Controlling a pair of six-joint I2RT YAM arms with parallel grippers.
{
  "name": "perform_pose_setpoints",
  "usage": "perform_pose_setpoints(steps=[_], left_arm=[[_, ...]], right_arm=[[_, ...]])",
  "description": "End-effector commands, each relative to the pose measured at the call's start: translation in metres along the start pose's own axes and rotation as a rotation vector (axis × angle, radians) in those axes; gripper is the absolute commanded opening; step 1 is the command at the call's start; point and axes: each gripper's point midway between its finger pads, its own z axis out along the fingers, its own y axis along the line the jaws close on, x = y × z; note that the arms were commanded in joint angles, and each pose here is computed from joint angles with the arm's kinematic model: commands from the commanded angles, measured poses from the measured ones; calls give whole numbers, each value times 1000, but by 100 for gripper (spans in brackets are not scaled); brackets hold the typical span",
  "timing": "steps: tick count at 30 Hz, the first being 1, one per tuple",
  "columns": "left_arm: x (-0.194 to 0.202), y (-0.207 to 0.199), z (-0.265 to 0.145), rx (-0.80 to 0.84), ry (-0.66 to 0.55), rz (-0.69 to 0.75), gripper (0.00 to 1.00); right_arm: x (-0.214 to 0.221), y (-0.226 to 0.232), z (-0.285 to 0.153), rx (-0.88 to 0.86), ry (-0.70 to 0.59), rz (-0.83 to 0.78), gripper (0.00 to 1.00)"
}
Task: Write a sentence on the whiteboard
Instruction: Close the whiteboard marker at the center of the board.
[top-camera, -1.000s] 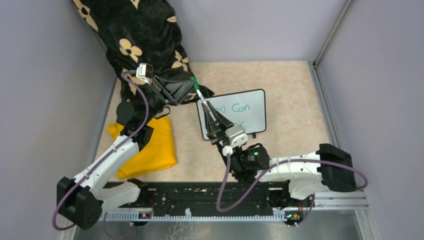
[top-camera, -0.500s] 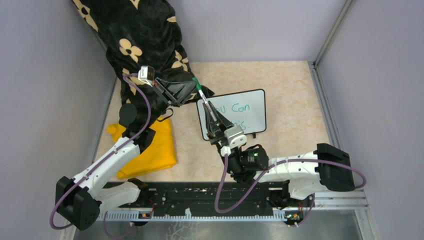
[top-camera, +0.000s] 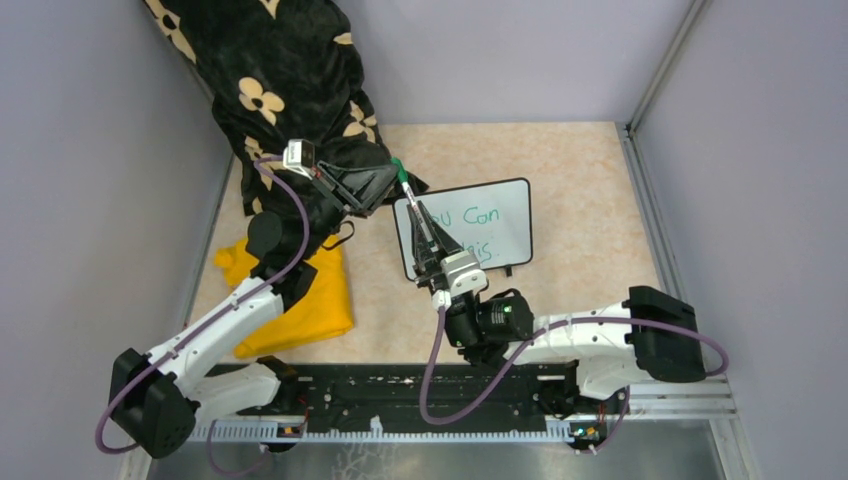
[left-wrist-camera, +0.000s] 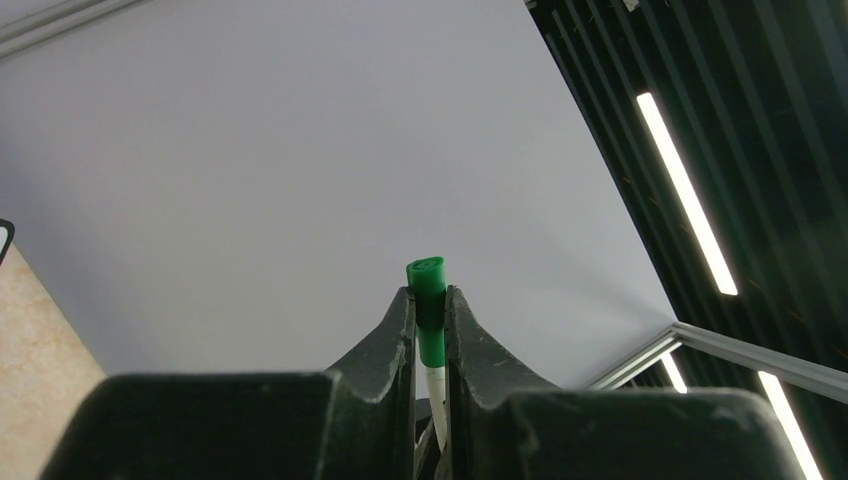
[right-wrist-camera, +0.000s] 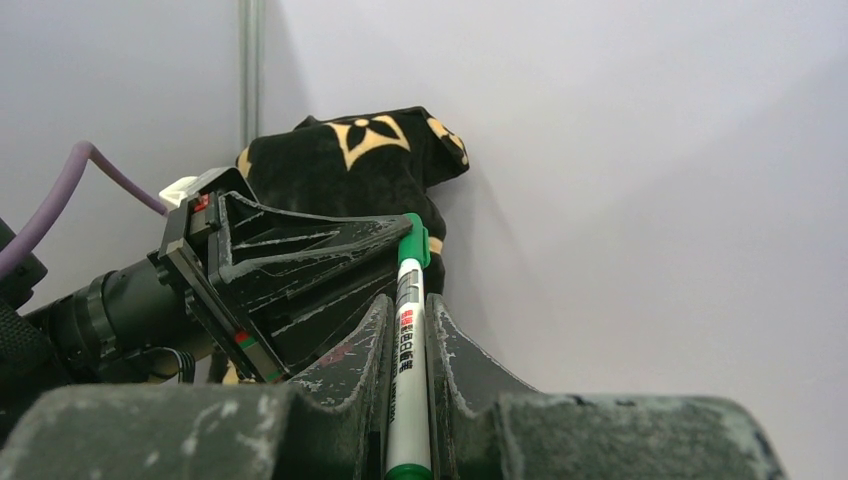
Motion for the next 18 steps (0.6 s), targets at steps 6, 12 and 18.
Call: perform_pose_setpoints(steps=[6, 12, 18], left_arm=[[37, -17, -10, 72, 136, 3, 0], [44, -18, -11, 77, 155, 2, 0], [51, -20, -12, 87, 178, 9, 0]], right_arm=[[-27, -26, 7, 132, -81, 137, 0], [-27, -26, 7, 134, -79, 137, 0], [-28, -27, 7, 135, -79, 137, 0]])
